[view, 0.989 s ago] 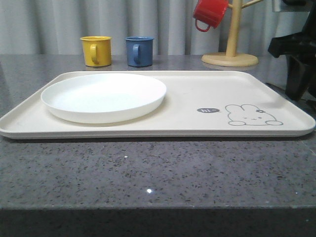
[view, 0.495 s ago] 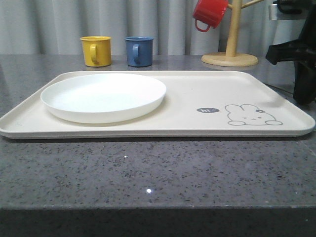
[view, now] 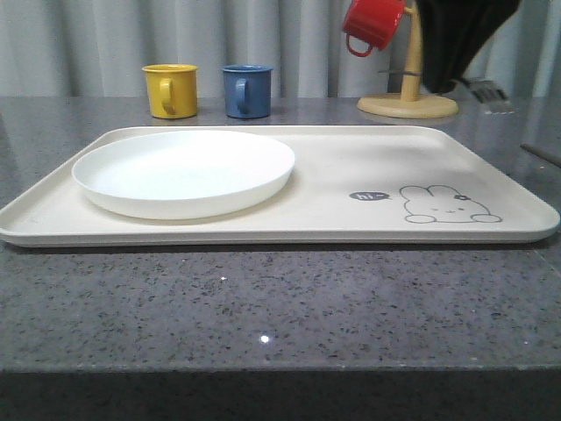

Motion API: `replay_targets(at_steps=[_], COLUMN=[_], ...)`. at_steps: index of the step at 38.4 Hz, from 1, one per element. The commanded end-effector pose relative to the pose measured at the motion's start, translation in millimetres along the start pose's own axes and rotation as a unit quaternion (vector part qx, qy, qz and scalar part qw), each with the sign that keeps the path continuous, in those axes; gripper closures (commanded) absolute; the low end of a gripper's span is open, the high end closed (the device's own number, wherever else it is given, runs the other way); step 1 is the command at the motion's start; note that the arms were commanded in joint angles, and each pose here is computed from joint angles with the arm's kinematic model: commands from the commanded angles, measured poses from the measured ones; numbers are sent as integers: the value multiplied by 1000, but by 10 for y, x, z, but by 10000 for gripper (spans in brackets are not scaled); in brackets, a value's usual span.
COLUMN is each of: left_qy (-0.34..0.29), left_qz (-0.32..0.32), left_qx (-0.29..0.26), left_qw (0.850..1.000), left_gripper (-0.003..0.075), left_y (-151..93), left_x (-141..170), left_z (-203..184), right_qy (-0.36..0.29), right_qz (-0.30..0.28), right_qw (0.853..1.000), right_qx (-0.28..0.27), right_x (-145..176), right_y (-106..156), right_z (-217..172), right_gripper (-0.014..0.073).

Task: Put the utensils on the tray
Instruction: 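Lower the fork onto the tray beside the plate and open the right gripper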

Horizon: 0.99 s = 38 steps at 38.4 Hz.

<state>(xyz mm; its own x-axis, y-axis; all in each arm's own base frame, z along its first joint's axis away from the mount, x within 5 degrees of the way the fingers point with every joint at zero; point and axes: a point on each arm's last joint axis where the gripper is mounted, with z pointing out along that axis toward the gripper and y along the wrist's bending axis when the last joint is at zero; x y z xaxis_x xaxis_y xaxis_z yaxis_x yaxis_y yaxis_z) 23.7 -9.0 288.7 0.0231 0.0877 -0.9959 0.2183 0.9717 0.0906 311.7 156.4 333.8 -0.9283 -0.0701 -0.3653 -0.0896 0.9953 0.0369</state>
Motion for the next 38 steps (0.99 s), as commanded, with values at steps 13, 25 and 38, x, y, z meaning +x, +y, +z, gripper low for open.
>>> replay_targets(at_steps=[13, 25, 38], left_qy=[-48, -48, -48], left_qz=[-12, -12, -12], left_qx=[-6, -6, -6], left_qw=[999, 999, 999], left_gripper=[738, 738, 738], left_y=[16, 16, 16], left_x=[-149, -149, -149], left_z=[-25, -25, -25], right_qy=[-2, 9, 13], right_qz=[62, 69, 71], right_qw=[997, 996, 996], right_qx=[-43, -56, -61], right_x=[-165, -170, -164], right_y=[462, 516, 524], right_z=[343, 455, 454], right_gripper=[585, 508, 324])
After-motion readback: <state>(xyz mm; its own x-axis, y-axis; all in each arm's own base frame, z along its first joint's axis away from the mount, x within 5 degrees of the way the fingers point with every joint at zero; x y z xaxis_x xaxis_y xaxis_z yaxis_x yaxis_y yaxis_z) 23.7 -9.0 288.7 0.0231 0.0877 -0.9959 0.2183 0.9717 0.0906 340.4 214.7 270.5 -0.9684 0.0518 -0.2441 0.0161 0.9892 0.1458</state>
